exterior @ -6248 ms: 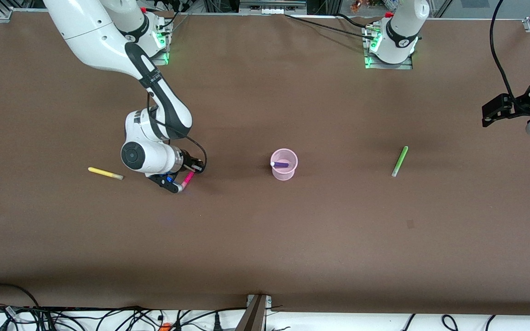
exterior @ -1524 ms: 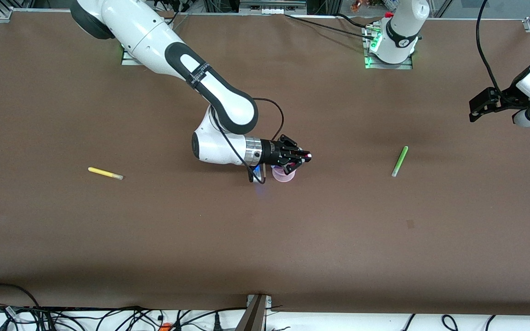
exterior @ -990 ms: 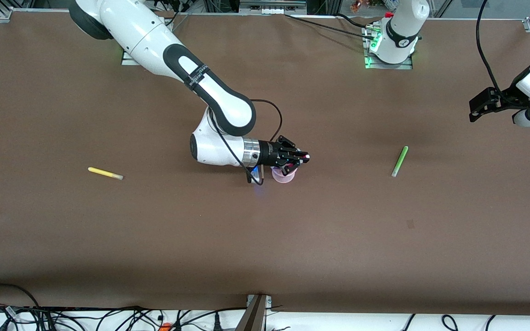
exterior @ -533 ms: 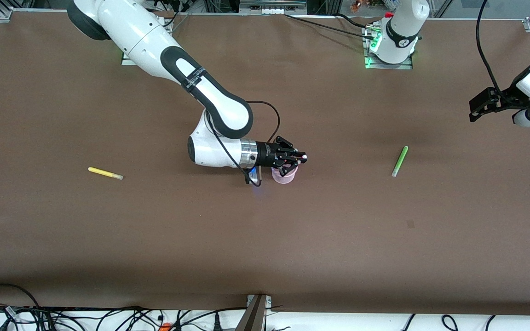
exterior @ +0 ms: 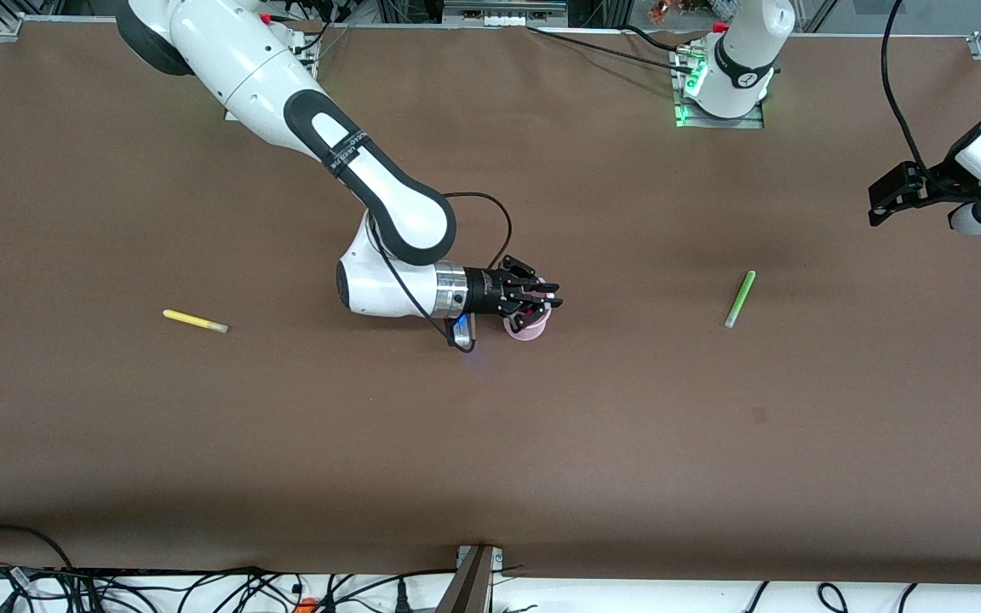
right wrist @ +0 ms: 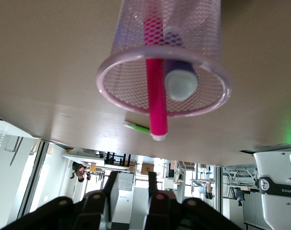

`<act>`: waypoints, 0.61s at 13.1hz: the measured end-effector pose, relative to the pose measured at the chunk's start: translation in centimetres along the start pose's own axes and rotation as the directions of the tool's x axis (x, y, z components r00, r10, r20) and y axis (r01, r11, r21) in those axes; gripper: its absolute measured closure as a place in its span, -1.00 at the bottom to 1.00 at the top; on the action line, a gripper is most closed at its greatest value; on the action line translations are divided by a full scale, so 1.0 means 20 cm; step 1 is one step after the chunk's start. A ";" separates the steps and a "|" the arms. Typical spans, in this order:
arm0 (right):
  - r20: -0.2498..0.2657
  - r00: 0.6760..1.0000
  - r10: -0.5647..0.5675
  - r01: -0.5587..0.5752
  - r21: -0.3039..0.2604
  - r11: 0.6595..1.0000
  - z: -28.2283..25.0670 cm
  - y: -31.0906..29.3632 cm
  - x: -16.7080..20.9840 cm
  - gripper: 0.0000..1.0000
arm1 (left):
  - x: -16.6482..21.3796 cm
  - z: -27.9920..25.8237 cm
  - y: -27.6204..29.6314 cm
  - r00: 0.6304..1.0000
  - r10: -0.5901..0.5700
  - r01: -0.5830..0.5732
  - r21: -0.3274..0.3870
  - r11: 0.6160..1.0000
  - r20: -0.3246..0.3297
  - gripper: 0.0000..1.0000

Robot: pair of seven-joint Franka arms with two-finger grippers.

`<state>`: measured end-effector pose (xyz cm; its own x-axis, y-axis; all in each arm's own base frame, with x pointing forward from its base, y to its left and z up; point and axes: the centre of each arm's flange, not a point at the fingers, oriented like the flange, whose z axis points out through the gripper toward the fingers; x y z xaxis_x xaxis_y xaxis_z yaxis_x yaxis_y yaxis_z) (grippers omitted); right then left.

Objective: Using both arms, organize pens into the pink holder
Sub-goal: 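Open the right gripper to release the highlighter and pull back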

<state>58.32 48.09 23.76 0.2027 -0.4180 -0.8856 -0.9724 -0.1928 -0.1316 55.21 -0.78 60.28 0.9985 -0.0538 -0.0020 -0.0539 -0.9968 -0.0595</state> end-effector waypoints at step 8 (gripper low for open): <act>-0.145 0.944 -0.296 0.270 -0.175 0.947 -0.49 -0.15 -0.27 -0.98 | 0.00 0.00 0.00 1.000 0.000 0.000 0.000 1.000 0.000 -1.00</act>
<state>61.32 42.25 33.35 0.4962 -0.4661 -0.7325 -0.8456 -0.4507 -0.2860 55.24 -0.77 60.28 0.9986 -0.0536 -0.0020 -0.0536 -0.9968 -0.0595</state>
